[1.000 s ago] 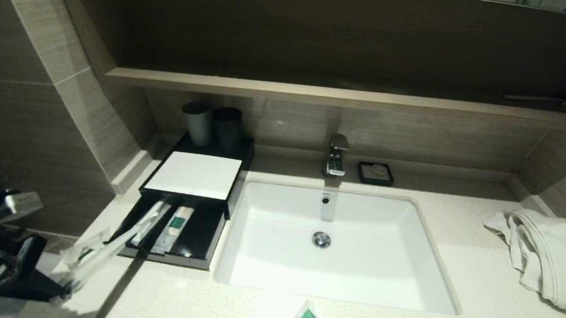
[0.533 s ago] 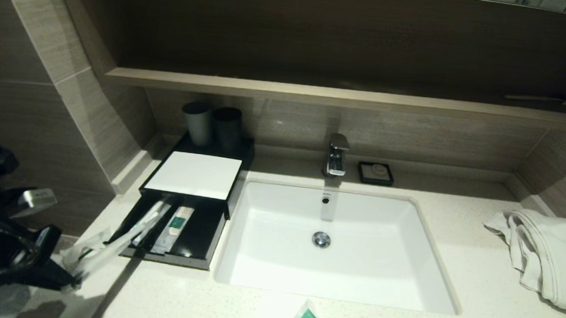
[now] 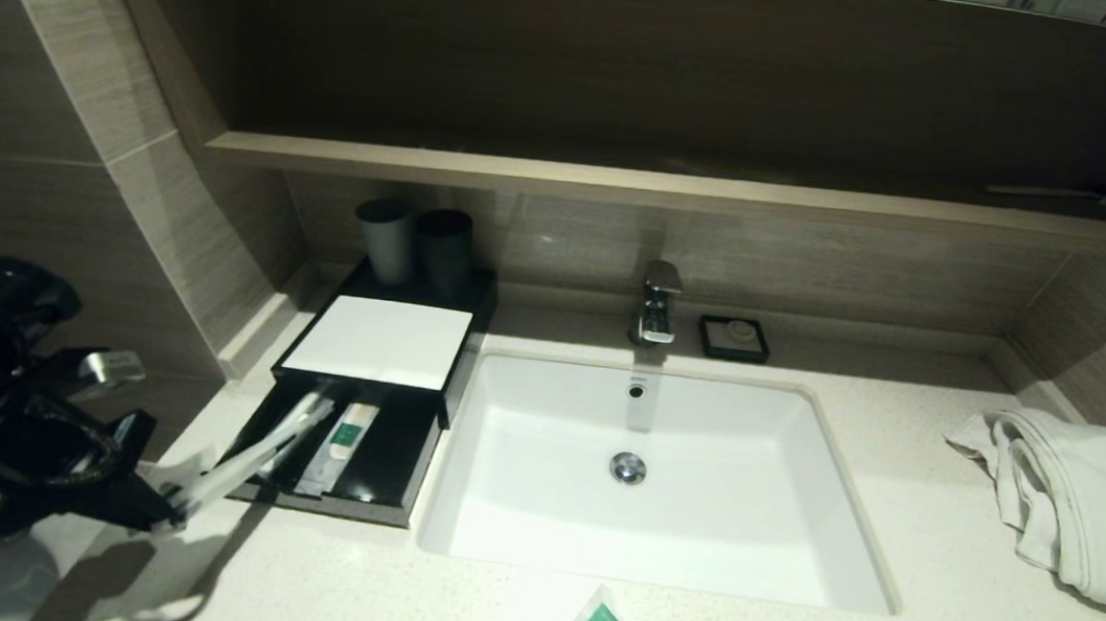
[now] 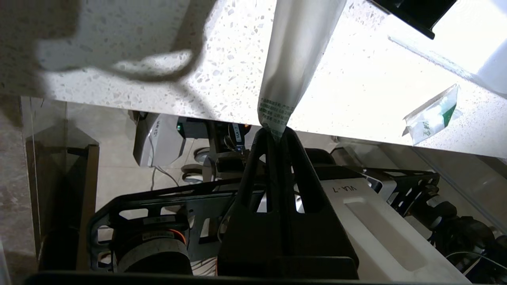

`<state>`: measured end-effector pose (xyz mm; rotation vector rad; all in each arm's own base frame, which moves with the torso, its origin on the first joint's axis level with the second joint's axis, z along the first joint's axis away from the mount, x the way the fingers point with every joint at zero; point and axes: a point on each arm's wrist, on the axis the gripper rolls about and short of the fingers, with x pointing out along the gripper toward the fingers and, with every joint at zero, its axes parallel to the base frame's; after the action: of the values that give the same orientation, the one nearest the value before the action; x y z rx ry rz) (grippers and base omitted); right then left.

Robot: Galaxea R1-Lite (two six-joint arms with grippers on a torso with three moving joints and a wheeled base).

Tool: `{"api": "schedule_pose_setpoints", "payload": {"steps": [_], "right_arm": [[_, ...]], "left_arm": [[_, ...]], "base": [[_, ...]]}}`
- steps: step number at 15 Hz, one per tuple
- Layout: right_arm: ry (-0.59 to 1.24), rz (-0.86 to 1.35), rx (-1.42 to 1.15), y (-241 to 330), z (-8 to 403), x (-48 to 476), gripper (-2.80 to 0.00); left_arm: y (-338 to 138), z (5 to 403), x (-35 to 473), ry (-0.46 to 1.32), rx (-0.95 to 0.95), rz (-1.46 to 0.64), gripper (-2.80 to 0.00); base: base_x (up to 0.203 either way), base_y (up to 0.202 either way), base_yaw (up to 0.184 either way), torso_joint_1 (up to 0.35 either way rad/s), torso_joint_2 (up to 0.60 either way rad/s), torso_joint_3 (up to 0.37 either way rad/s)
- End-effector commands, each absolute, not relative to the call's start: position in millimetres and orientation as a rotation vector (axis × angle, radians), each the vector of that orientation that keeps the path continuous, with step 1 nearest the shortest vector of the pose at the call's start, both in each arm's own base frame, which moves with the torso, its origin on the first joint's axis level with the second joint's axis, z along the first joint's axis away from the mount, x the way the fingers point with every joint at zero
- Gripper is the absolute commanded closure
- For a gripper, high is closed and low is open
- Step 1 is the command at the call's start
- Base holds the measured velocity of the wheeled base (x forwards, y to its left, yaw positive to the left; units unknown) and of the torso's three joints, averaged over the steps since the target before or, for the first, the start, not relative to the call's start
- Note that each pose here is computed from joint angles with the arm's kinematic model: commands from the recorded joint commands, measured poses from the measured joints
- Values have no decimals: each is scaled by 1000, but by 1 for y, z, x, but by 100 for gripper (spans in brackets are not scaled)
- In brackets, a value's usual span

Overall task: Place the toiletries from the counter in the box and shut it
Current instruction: Place the bathroom toiletry into the drawer

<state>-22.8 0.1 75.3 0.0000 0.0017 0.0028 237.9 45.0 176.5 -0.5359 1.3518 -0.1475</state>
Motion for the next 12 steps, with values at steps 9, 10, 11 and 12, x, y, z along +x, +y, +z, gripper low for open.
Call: {"api": "schedule_pose_setpoints", "payload": {"steps": [9, 10, 11, 12], "right_arm": [[2, 3, 0, 0, 75, -23, 0], [2, 3, 0, 0, 75, -23, 0], [2, 3, 0, 0, 75, -23, 0], [2, 3, 0, 0, 75, -23, 0]], "left_arm": [[40, 164, 267, 1399, -534, -174, 0], [41, 166, 268, 1392, -541, -167, 0], [41, 164, 270, 1395, -544, -165, 0], [41, 163, 272, 1399, -544, -166, 0]], "base": [[0, 0, 0, 0, 0, 0], [0, 0, 0, 0, 0, 0], [0, 0, 0, 0, 0, 0], [0, 0, 0, 0, 0, 0]]}}
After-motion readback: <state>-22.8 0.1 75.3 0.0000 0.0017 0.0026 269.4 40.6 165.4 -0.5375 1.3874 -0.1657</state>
